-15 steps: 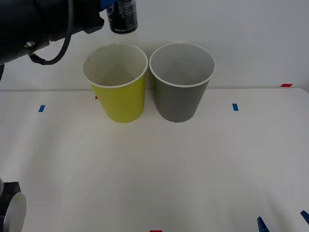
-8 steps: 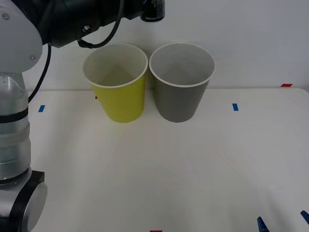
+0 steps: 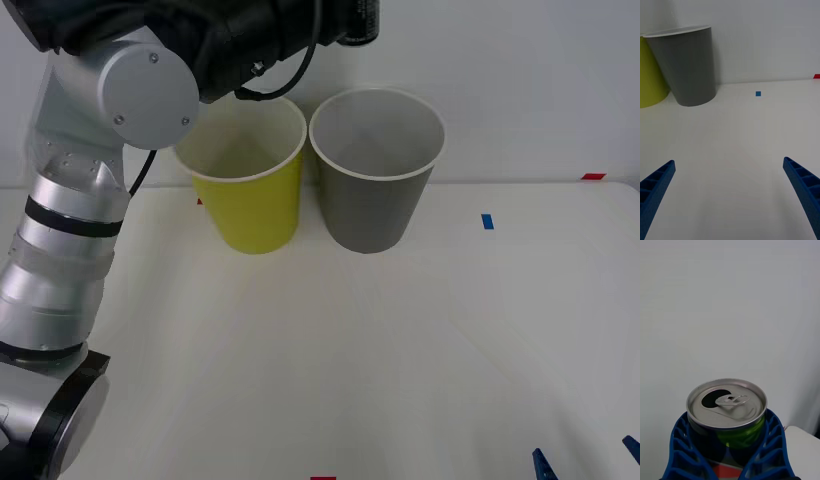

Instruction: Put cans in the gray bin and PET bottles in the light green bin.

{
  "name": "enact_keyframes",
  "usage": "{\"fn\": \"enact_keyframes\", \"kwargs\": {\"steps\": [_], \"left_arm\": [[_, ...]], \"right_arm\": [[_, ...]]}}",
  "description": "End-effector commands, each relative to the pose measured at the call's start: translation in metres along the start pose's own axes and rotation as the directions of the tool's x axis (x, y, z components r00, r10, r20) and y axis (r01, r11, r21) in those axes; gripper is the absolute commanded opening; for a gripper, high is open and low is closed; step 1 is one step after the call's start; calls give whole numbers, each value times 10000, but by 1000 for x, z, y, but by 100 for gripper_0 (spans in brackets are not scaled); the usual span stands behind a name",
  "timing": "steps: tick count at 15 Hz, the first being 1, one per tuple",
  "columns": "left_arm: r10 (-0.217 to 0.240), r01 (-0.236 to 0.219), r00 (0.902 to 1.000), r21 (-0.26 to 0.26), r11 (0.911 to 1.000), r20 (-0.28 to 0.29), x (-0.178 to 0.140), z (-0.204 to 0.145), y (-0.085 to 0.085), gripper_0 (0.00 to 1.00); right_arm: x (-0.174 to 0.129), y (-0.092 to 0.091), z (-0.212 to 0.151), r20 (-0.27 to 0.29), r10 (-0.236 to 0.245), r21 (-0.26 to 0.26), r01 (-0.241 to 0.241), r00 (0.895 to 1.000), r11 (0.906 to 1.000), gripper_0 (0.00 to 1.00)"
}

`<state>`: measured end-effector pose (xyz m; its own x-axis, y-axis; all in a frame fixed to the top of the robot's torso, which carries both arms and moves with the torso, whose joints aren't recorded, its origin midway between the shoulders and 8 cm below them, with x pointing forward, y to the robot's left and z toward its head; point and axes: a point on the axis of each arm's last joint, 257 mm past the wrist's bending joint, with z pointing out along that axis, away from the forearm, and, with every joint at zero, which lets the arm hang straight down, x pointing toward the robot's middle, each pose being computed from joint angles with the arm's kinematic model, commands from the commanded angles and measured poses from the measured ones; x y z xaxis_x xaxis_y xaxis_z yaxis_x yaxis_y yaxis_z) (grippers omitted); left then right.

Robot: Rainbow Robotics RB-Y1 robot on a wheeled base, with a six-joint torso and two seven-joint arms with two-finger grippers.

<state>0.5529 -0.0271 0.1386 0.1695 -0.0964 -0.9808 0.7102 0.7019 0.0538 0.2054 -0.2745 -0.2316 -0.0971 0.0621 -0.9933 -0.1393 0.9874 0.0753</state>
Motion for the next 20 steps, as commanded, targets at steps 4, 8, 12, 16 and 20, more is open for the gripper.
{"fn": "enact_keyframes", "kwargs": {"steps": [4, 8, 12, 16, 20], "left_arm": [[120, -119, 9996, -49, 9999, 254, 30, 28, -8, 0], [247, -246, 9985, -29, 9997, 490, 48, 39, -19, 0], [226, -219, 9976, -118, 9997, 657, 63, 45, -20, 0], [171, -179, 9989, 173, 9997, 437, 75, 48, -36, 0], [68, -76, 9992, 224, 9997, 392, 78, 50, -40, 0]], "right_arm": [[0, 0, 0, 0, 0, 0, 0, 10000, 10000, 100], [0, 0, 0, 0, 0, 0, 0, 10000, 10000, 100], [0, 0, 0, 0, 0, 0, 0, 10000, 10000, 100], [0, 0, 0, 0, 0, 0, 0, 10000, 10000, 100], [0, 0, 0, 0, 0, 0, 0, 10000, 10000, 100]]}}
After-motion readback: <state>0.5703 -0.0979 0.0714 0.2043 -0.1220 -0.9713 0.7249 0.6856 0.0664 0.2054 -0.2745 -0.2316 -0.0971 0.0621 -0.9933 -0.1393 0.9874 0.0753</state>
